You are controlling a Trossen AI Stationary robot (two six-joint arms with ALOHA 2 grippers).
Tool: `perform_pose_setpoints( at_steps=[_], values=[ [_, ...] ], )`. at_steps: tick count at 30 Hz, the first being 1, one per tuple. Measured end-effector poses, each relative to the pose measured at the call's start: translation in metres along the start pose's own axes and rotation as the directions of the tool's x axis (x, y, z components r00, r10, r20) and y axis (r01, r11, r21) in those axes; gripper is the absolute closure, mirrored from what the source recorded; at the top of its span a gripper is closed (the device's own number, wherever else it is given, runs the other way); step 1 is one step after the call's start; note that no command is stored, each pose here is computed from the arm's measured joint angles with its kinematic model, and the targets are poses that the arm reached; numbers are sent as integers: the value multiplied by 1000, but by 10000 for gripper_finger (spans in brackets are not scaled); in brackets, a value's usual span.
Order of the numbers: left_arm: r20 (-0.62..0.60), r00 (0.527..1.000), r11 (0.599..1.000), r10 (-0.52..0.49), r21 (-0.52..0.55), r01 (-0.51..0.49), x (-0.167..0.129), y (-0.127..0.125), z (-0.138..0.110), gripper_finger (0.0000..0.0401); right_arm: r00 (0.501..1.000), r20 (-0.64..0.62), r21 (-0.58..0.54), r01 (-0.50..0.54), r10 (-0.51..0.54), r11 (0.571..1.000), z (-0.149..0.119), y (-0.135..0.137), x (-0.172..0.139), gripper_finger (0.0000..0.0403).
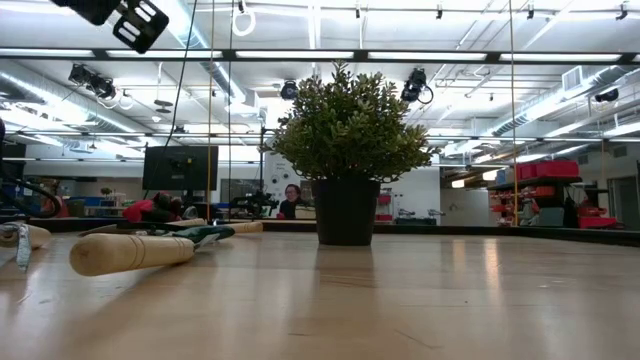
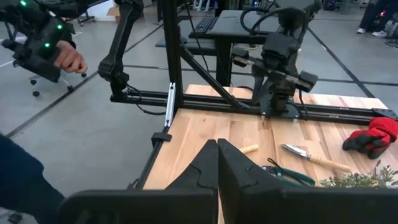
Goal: Pick & Place Garden tools in Gardening bag
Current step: Put the bottom brown hand rake into the white gardening bag
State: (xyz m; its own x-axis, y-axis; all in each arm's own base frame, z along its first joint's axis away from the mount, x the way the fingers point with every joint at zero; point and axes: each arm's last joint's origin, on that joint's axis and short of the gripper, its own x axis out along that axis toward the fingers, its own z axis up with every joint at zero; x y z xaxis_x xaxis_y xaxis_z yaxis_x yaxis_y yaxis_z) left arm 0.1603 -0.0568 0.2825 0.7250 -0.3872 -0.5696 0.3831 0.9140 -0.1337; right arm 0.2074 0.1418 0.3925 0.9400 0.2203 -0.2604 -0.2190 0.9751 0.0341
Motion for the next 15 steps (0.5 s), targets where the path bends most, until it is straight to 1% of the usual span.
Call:
perform_pose_setpoints(
  at_steps=[3, 9, 13, 15],
  values=[
    [-25, 1000, 998, -12, 66, 13, 1, 0, -3, 399, 1000, 0, 0, 1, -1, 1000, 0, 0, 0, 403],
    [-61, 998, 993, 1, 117, 6, 0, 0, -7, 399, 1000, 0, -1, 1, -1, 1000, 0, 0, 0, 403],
    [-123, 992, 984, 6, 178, 16, 5, 1, -11, 398, 1000, 0, -1, 3, -3, 1000, 0, 0, 0, 403],
    [-139, 990, 983, 6, 184, 20, 9, 2, -11, 397, 1000, 0, -1, 3, -3, 1000, 0, 0, 0, 403]
  ],
)
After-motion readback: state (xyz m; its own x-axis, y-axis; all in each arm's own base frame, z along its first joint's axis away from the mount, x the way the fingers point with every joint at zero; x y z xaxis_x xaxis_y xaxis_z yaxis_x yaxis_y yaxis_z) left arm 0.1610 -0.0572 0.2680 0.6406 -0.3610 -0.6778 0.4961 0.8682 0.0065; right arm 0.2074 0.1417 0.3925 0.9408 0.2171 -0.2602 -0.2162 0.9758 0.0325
